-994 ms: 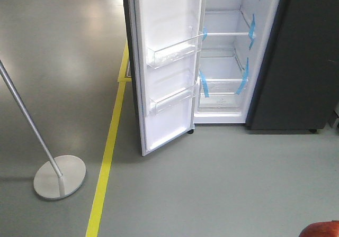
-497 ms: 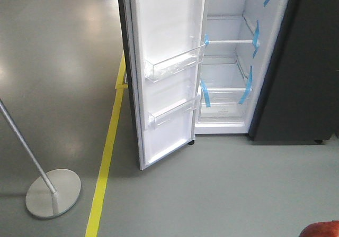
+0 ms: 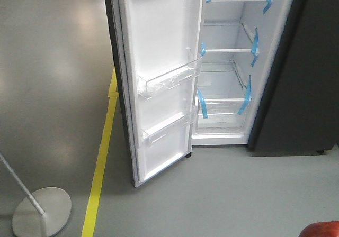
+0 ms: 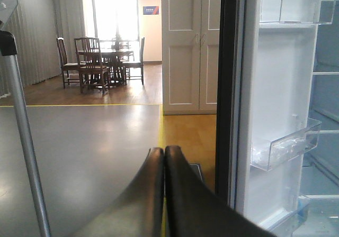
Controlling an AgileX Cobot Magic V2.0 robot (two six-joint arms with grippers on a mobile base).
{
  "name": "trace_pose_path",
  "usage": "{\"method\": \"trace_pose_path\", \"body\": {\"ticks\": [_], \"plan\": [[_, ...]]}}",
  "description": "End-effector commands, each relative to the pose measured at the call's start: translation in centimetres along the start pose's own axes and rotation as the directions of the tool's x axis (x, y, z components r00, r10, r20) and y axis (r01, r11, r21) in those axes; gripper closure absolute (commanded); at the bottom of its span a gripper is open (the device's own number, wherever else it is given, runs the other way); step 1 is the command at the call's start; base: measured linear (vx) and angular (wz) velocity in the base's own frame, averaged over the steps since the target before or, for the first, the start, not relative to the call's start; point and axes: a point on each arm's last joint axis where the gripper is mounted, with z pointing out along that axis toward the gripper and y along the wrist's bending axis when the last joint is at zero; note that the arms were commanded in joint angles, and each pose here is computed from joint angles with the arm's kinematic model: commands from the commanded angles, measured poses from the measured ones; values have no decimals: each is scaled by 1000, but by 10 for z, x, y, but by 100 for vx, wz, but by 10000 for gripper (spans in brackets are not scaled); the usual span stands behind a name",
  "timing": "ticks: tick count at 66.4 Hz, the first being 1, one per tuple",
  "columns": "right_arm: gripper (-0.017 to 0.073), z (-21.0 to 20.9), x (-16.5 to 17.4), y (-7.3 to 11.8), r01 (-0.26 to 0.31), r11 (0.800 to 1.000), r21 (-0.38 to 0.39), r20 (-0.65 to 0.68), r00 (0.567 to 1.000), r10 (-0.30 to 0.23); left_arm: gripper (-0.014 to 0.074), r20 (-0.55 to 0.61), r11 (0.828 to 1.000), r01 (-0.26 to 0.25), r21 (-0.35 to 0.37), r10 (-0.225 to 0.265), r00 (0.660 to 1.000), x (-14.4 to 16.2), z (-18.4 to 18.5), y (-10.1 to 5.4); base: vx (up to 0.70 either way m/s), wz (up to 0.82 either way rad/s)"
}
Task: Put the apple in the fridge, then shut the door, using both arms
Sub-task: 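Approach closer to the fridge door bins, keeping the apple in the right gripper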
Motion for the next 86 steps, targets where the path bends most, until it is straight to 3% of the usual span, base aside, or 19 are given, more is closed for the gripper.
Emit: {"method": "trace_pose_path", "body": {"ticks": [1, 86], "plan": [[462, -4, -12, 2, -3, 1000, -6, 80, 997, 3, 600, 107, 1000, 10, 11, -11, 994, -13, -2, -1, 19, -5], [462, -4, -12, 2, -3, 1000, -6, 81, 997, 3, 600, 107, 1000, 10, 11, -11, 994, -13, -2, -1, 12, 2]]}}
